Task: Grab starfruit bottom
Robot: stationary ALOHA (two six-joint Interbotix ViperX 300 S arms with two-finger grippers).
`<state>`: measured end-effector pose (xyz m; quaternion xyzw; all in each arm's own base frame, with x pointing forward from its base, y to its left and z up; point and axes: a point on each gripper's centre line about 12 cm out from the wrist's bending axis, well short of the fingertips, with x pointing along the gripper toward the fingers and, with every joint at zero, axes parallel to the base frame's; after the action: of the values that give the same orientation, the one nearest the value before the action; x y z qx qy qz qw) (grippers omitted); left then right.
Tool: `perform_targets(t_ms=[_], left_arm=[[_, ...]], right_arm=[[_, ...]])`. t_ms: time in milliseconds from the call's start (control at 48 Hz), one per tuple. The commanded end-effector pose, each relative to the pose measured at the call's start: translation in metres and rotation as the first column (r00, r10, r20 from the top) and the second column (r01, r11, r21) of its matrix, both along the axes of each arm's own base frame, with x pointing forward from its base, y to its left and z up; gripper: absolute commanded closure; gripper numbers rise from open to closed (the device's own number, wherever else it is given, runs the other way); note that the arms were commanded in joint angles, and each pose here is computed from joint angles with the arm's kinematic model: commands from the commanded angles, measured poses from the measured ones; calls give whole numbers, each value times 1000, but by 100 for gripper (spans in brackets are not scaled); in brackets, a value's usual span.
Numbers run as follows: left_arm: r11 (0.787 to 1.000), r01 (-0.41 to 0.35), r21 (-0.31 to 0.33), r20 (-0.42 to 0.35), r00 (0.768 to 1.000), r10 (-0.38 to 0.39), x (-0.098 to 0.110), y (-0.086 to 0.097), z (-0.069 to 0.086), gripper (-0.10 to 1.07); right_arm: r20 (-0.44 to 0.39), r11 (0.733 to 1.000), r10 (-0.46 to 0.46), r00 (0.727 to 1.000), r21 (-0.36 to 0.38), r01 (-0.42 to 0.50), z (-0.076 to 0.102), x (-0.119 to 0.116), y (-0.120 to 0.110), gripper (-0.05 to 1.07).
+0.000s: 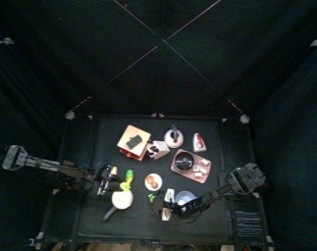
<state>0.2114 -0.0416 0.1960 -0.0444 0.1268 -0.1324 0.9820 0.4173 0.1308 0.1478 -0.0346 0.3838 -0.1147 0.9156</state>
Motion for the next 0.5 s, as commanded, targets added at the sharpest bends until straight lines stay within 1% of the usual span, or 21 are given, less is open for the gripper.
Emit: perform_targets(t_ms=[0, 146, 312, 375, 479], left_arm=[[1000, 1, 0, 27, 1000, -1, 3, -1, 6, 32], [1000, -18, -9, 19, 1000, 18, 1, 0, 3, 32], [999, -34, -19, 11, 999, 35, 0, 2, 0, 32], [999, -35, -16, 11, 999, 35, -1, 2, -1, 32], [999, -34, -10, 8, 999, 34, -1, 2, -2, 32]], right_arm=[[3, 1000, 13, 1000, -13, -13, 14, 3, 2, 2], [-82, 995, 48, 995, -85, -55, 4, 4, 0, 2], [-149, 982, 97, 984, -146, -119, -7, 11, 3, 2], [-163, 977, 104, 981, -169, -131, -9, 14, 3, 2], [-169, 973, 110, 980, -185, -141, -11, 18, 4, 2]])
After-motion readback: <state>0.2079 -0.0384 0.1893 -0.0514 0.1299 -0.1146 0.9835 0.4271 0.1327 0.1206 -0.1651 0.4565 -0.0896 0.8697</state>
